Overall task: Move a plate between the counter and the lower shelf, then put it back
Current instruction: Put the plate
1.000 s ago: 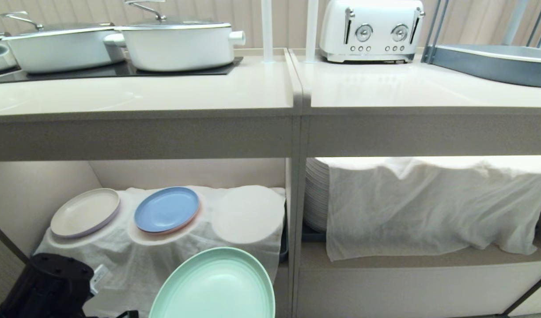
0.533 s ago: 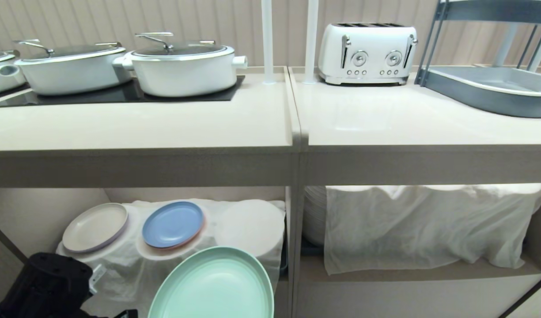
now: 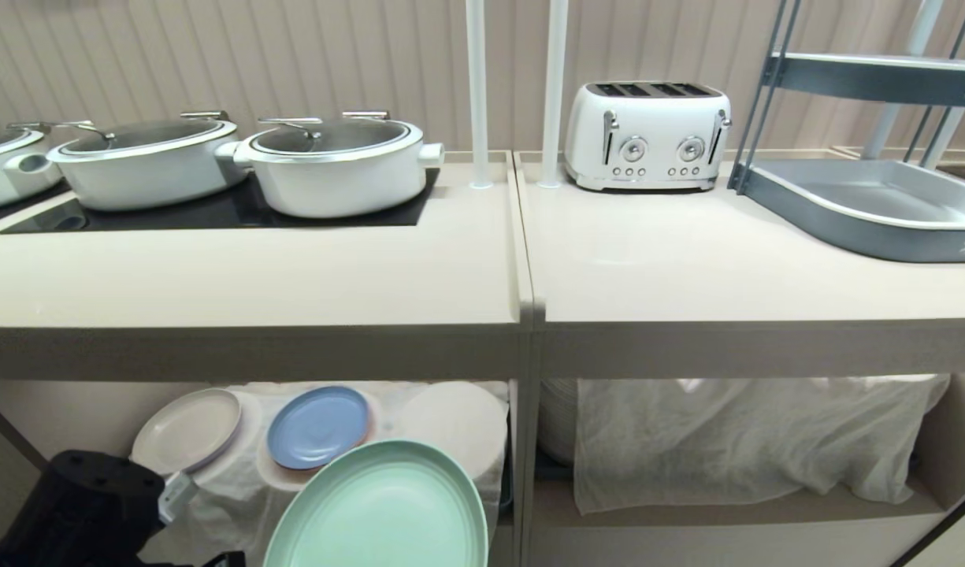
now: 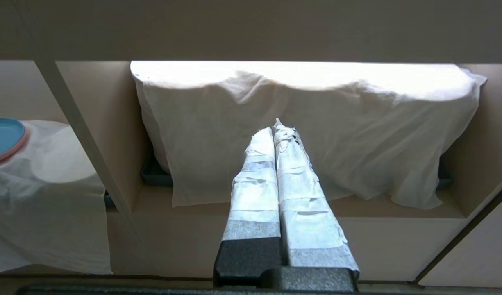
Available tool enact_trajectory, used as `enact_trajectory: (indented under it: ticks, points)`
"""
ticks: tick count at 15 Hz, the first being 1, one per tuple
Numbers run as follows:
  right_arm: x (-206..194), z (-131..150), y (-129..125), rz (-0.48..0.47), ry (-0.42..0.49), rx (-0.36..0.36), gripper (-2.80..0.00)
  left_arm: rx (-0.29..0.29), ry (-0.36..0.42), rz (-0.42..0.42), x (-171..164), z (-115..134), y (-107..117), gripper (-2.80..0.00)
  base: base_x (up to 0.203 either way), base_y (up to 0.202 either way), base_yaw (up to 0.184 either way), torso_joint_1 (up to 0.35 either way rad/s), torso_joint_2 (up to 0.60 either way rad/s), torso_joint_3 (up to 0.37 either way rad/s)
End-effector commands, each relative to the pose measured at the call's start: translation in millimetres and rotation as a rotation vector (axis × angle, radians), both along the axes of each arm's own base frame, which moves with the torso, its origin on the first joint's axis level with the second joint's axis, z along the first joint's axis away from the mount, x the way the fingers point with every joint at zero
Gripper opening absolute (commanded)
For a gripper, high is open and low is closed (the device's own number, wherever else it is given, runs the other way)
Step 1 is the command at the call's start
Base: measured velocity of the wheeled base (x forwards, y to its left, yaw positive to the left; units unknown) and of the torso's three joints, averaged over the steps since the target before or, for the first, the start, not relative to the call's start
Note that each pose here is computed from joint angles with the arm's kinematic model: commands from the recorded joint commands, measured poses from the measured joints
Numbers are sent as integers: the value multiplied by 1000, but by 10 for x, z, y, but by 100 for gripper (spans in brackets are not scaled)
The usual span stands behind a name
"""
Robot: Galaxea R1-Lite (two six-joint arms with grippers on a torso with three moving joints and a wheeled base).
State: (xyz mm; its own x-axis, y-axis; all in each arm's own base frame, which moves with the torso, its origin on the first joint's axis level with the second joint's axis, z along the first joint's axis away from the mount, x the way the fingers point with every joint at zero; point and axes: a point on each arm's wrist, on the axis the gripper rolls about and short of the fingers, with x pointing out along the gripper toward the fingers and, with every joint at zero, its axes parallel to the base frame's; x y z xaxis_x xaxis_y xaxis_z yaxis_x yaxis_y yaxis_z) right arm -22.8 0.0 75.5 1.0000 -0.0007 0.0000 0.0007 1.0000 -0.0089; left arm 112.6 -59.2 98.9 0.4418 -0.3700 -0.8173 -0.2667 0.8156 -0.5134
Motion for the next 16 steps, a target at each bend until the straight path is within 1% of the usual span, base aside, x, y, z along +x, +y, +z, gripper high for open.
enact_trajectory:
  ticks: [1, 11, 16]
  points:
    - [0, 0, 0, 1, 0, 0, -280, -3, 2, 5, 4, 1, -1, -280, 0, 0, 0, 238, -526, -290]
    - [0, 0, 0, 1, 0, 0, -280, -4, 0, 5, 3, 3, 0, -280, 0, 0, 0, 270, -576, -305]
    - [0, 0, 0, 2, 0, 0, -280, -3, 0, 6, 3, 3, 0, -280, 0, 0, 0, 196, -403, -209]
